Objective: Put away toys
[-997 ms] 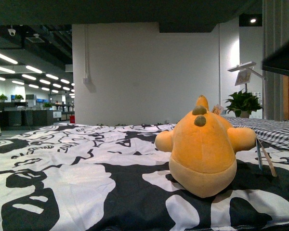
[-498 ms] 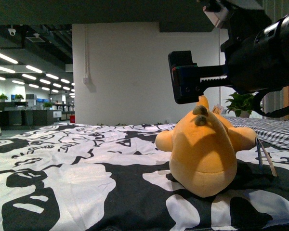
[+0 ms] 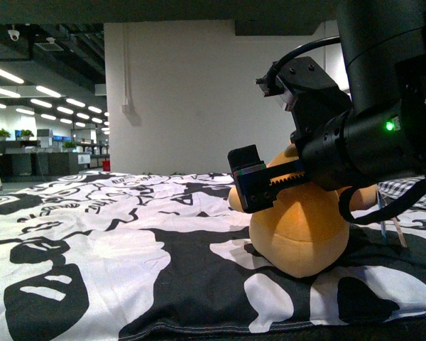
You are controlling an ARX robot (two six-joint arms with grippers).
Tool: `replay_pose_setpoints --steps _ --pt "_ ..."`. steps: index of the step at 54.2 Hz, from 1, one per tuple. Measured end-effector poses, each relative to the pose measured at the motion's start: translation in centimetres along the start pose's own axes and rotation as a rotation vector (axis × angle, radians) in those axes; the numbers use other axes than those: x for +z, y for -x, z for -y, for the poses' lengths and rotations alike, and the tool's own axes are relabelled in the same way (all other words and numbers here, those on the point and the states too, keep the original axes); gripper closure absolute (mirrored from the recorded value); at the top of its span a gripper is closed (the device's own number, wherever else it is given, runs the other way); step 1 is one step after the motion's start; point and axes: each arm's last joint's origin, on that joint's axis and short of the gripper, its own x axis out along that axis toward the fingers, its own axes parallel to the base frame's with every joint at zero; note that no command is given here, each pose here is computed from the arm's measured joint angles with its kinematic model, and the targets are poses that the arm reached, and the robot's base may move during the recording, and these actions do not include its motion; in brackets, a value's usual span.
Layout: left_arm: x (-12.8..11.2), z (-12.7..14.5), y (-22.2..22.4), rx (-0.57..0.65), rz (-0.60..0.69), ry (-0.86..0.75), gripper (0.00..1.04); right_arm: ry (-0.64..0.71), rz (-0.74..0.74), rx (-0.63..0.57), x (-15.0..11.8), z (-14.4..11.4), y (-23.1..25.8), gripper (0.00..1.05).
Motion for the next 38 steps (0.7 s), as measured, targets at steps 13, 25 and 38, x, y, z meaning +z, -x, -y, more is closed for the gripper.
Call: replay_pose_setpoints --steps 13,25,38 --pt "0.0 0.0 0.0 0.000 0.000 0.000 0.06 -0.022 -0.061 0.000 -2.8 0.4 -0.1 0.00" --pt "0.0 0.0 0.0 0.000 0.000 0.000 0.06 -0.056 -0.072 0.007 -3.6 0.5 0.0 0.00" --pt "0.0 0.0 0.0 0.000 0.000 0.000 0.06 -0.096 -0.059 -0.006 -3.3 0.6 0.5 0.26"
